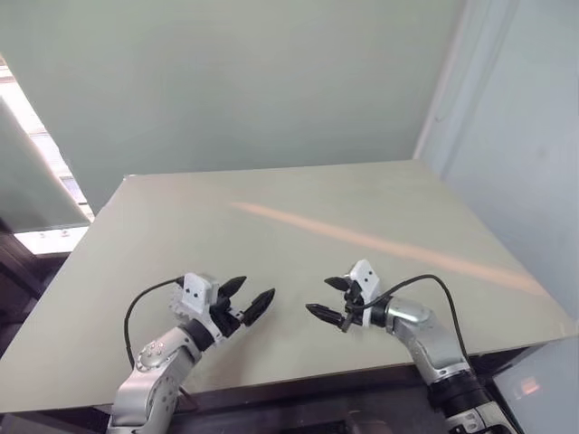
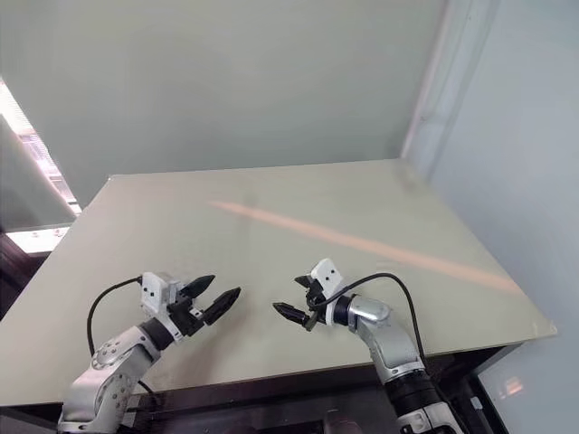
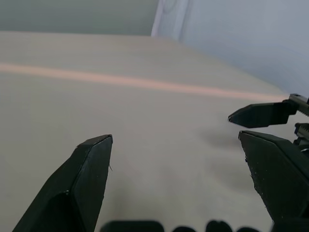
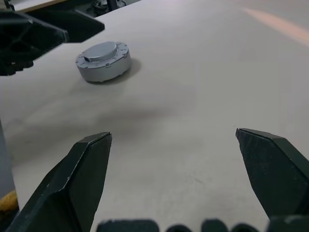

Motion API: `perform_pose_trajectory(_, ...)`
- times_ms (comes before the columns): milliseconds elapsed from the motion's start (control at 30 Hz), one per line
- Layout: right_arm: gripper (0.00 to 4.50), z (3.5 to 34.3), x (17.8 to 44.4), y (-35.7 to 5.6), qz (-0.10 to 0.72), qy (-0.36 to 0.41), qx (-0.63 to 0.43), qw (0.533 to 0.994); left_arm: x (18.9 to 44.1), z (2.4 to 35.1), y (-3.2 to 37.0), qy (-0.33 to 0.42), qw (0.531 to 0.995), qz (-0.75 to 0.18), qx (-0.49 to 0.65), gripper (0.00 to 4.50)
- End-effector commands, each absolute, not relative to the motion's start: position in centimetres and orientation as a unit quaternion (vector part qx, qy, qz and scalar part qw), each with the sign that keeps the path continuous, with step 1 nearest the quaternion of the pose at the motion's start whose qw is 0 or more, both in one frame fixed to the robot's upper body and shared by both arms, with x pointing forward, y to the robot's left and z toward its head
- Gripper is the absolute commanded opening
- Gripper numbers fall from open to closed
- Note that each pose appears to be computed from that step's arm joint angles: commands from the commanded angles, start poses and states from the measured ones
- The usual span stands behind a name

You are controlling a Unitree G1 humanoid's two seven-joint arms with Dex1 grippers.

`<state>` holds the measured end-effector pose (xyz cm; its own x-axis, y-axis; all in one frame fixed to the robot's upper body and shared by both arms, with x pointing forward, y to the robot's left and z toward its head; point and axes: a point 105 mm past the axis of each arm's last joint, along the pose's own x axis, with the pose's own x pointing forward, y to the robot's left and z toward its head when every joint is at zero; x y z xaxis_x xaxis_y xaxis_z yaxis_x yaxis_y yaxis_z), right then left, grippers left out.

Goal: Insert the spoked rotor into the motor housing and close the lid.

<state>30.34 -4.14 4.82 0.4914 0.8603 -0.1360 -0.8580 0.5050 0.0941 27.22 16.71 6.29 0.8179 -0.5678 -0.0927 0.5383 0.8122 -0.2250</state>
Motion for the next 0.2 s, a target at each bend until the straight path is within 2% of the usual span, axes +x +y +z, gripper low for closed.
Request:
perform_pose_trajectory(33, 4.5, 6.26, 30.27, -4.18, 0.493, 0.054, -0.004, 0.868, 27.19, 7.33, 16.78, 0.059, 0.949, -0.298, -0.088, 4.47)
perform_pose_trajectory(200, 4.5, 6.24, 30.07, -4.69, 0.484, 0.055, 0.0, 0.873, 27.33, 7.05, 16.64, 0.065, 0.949, -0.295, -0.094, 4.47)
